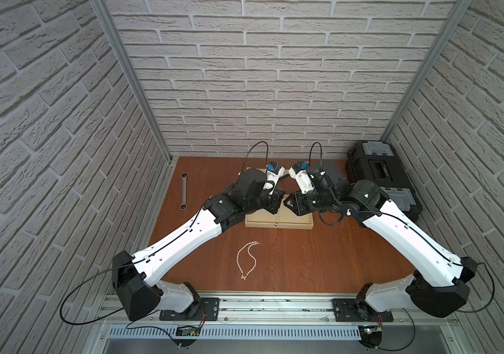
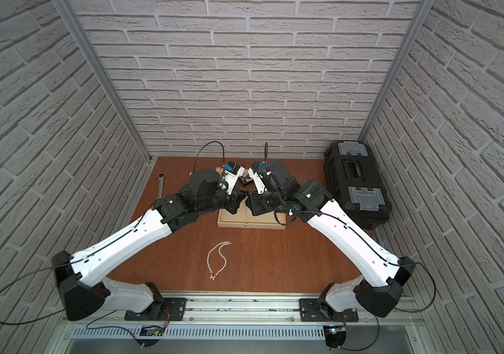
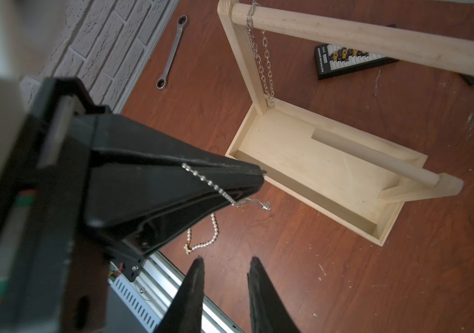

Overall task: Hang the necklace on the jewelry display stand
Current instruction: Pick up the necklace from the center of the board.

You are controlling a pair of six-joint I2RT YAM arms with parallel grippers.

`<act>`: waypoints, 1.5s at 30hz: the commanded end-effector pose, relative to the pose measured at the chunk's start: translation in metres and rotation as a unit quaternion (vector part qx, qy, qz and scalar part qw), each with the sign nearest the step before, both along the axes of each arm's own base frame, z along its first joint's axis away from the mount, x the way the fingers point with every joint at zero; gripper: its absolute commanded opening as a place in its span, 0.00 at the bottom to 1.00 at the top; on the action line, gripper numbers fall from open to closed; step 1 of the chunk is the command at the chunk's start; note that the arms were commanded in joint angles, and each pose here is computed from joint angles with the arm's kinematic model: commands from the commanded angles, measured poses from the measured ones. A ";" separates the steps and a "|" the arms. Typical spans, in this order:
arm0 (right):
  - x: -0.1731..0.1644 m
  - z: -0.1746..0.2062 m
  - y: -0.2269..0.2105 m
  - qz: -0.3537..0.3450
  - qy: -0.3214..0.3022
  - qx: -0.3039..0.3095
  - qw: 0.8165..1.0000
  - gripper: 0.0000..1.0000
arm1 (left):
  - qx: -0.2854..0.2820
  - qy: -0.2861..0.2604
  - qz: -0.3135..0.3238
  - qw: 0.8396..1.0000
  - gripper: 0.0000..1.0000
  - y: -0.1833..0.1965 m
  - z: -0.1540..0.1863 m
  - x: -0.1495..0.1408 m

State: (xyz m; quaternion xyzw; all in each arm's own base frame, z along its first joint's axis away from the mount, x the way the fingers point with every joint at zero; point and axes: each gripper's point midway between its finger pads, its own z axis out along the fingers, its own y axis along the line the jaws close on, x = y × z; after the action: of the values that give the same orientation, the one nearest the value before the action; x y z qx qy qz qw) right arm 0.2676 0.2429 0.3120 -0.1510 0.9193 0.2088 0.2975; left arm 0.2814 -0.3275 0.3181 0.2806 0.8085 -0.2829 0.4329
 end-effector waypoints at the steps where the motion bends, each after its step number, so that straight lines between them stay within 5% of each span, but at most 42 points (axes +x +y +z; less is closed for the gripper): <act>1: 0.009 0.019 -0.014 -0.019 -0.067 0.005 0.998 0.41 | 0.038 -0.003 -0.008 0.999 0.00 0.004 0.002 -0.001; 12: 0.038 0.047 -0.011 -0.019 -0.135 0.038 0.990 0.42 | 0.069 -0.007 -0.009 0.998 0.00 0.003 0.028 0.007; 21: 0.042 0.045 0.002 0.007 -0.137 0.053 0.989 0.40 | 0.126 -0.010 -0.006 0.992 0.00 0.000 0.032 0.022; 45: 0.069 0.021 0.008 -0.009 -0.126 0.063 0.990 0.39 | 0.144 -0.005 -0.020 0.989 0.00 -0.004 0.039 0.019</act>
State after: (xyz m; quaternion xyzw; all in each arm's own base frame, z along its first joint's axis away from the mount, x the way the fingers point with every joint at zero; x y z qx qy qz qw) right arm 0.3307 0.2434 0.3237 -0.1515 0.8738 0.2220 0.4053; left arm 0.3002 -0.3281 0.3577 0.3498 0.8352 -0.1757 0.3864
